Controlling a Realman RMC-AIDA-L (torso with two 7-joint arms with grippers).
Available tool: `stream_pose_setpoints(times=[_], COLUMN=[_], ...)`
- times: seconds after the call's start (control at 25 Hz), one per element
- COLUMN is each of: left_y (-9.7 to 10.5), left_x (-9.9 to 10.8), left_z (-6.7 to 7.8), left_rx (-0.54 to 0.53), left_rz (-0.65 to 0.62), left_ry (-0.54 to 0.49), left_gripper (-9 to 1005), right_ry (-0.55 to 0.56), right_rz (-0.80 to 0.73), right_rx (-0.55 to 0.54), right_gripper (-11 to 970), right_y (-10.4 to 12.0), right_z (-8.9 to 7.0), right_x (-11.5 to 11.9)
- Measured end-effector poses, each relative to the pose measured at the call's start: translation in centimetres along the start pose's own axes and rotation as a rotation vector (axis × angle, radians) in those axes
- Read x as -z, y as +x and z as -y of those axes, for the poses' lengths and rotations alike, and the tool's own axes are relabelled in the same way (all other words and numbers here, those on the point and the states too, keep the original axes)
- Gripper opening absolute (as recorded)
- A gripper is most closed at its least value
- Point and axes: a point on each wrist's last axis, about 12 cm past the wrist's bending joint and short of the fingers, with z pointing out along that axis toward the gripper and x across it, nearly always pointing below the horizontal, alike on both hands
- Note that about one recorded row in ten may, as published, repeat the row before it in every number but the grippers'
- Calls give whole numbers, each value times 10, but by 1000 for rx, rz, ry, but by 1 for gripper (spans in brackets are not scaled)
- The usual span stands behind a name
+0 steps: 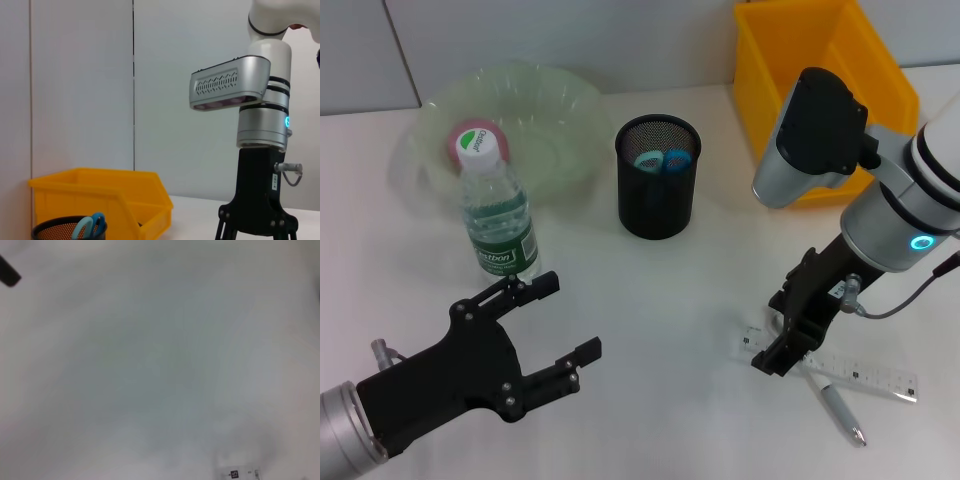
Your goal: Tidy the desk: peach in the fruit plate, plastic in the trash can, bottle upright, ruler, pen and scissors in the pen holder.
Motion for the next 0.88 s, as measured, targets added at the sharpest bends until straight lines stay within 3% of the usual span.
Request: stream_pose_setpoints(times=[0.88], left_y=[1], left_x=[2], left_z=[3], left_rx=[-4], left_rz=[3], left_ry=[7], left_gripper=[795], right_ry=[20], right_rz=[4], right_rx=[-14], right_gripper=[830], right_y=[2], right_z=[5], right_x=[-9])
